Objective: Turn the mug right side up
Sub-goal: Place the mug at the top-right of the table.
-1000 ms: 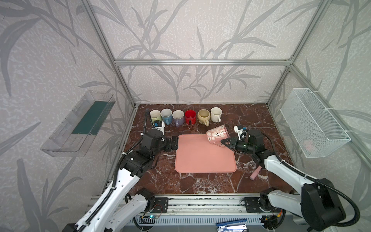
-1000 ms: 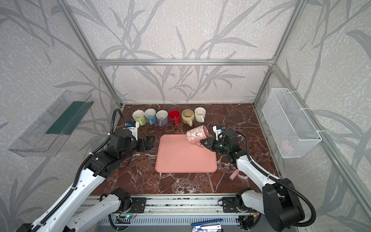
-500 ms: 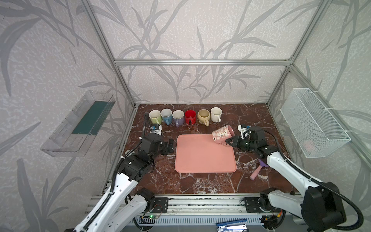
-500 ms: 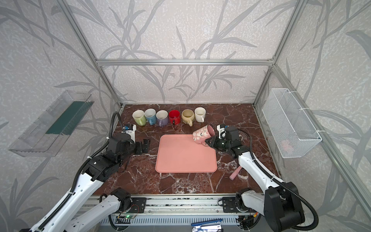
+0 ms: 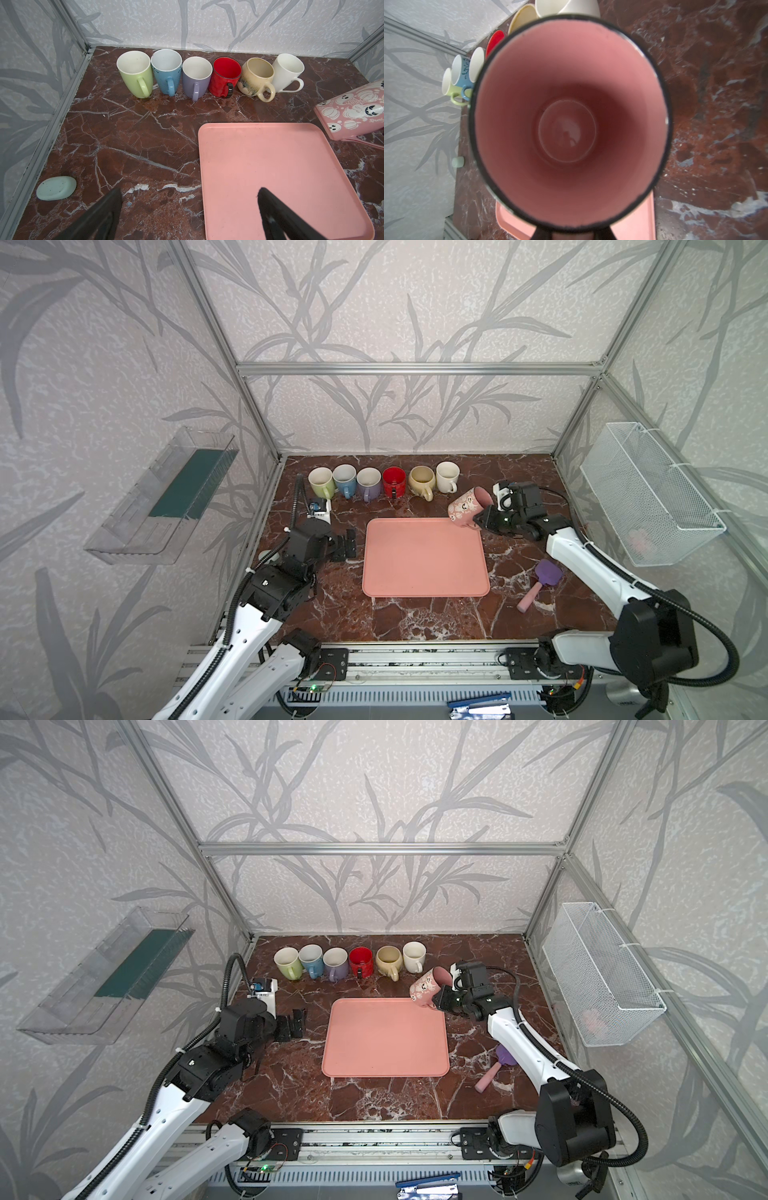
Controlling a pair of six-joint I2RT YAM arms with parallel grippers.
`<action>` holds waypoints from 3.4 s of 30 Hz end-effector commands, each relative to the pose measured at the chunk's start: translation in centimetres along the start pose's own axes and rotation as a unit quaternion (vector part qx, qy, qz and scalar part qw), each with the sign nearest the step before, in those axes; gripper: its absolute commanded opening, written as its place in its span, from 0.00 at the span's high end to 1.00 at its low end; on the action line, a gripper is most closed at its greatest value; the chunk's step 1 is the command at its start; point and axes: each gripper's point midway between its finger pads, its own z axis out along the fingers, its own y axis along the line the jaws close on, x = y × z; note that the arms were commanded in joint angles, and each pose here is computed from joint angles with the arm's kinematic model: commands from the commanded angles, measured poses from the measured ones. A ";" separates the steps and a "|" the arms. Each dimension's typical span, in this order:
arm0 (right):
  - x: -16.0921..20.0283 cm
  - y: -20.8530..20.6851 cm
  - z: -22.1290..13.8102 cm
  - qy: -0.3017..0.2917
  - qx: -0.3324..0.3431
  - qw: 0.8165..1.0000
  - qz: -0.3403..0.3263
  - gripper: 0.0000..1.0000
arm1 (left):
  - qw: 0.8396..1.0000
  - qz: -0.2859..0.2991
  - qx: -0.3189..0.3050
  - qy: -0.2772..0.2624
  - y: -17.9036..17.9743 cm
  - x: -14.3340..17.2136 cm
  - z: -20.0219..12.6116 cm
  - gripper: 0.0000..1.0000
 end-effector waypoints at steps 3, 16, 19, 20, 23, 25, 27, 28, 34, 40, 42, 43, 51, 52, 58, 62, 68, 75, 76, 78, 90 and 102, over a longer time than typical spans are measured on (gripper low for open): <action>-5.4 1.0 -1.6 -0.066 0.039 0.995 -0.061 1.00 | 1.000 0.014 -0.014 0.006 0.6 0.7 -0.1 0.01; -10.2 -0.8 0.2 -0.081 0.134 0.981 -0.116 1.00 | 1.000 0.019 -0.019 0.004 0.8 0.7 -0.1 0.01; -11.4 -0.9 1.0 -0.079 0.148 0.978 -0.128 1.00 | 1.000 0.022 -0.020 0.004 0.8 0.7 -0.1 0.01; -11.8 -0.9 1.3 -0.079 0.153 0.976 -0.132 1.00 | 1.000 0.022 -0.020 0.003 0.8 0.7 -0.1 0.01; -12.5 -1.6 2.8 -0.068 0.171 0.972 -0.146 1.00 | 0.999 0.024 -0.024 0.001 1.0 0.7 -0.1 0.01; -13.0 -1.8 3.5 -0.069 0.179 0.969 -0.157 1.00 | 0.999 0.024 -0.028 -0.003 1.2 0.6 -0.3 0.01; -13.5 -1.9 4.3 -0.073 0.182 0.966 -0.172 1.00 | 0.999 0.026 -0.031 -0.007 1.3 0.6 -0.3 0.01; -13.8 -2.2 4.6 -0.076 0.188 0.963 -0.176 1.00 | 0.999 0.027 -0.031 -0.008 1.4 0.6 -0.3 0.01; -14.8 -2.9 6.6 -0.071 0.203 0.959 -0.186 1.00 | 0.999 0.030 -0.044 -0.011 1.8 0.5 -0.2 0.01; -15.6 -3.1 8.2 -0.072 0.206 0.957 -0.191 1.00 | 0.998 0.036 -0.047 -0.011 1.9 0.6 0.0 0.01; -15.9 -3.4 8.8 -0.072 0.209 0.956 -0.191 1.00 | 0.998 0.038 -0.050 -0.009 2.0 0.7 0.0 0.01; -16.1 -3.4 9.1 -0.073 0.209 0.956 -0.193 1.00 | 0.998 0.039 -0.052 -0.009 2.0 0.7 0.1 0.01; -17.4 -3.9 10.1 -0.079 0.218 0.954 -0.192 1.00 | 0.997 0.042 -0.057 -0.004 2.2 0.8 0.3 0.01; -17.5 -3.9 10.2 -0.079 0.216 0.954 -0.192 1.00 | 0.998 0.042 -0.056 -0.004 2.1 0.8 0.4 0.01; -17.5 -4.1 11.1 -0.070 0.212 0.956 -0.191 1.00 | 0.997 0.044 -0.057 0.004 2.1 1.0 0.7 0.01; -17.5 -4.5 11.5 -0.066 0.214 0.956 -0.188 1.00 | 0.997 0.045 -0.058 0.006 2.1 1.1 0.8 0.01; -17.1 -4.7 11.8 -0.061 0.211 0.958 -0.185 1.00 | 0.997 0.046 -0.058 0.007 2.1 1.1 0.9 0.01; -16.3 -4.9 11.9 -0.055 0.206 0.961 -0.178 0.84 | 0.997 0.044 -0.056 0.005 2.0 1.1 0.8 0.01; -16.2 -4.9 11.8 -0.055 0.206 0.961 -0.178 0.82 | 0.998 0.044 -0.055 0.005 2.0 1.0 0.7 0.01; -16.0 -5.0 11.7 -0.055 0.206 0.961 -0.177 0.76 | 0.998 0.043 -0.054 0.003 2.0 1.0 0.7 0.01; -15.3 -4.7 11.0 -0.057 0.195 0.964 -0.173 0.49 | 0.998 0.040 -0.057 0.003 2.1 1.0 0.7 0.01; -15.0 -1.5 4.5 -0.118 0.153 0.961 -0.199 0.33 | 0.995 0.033 -0.091 -0.013 3.2 0.5 0.7 0.01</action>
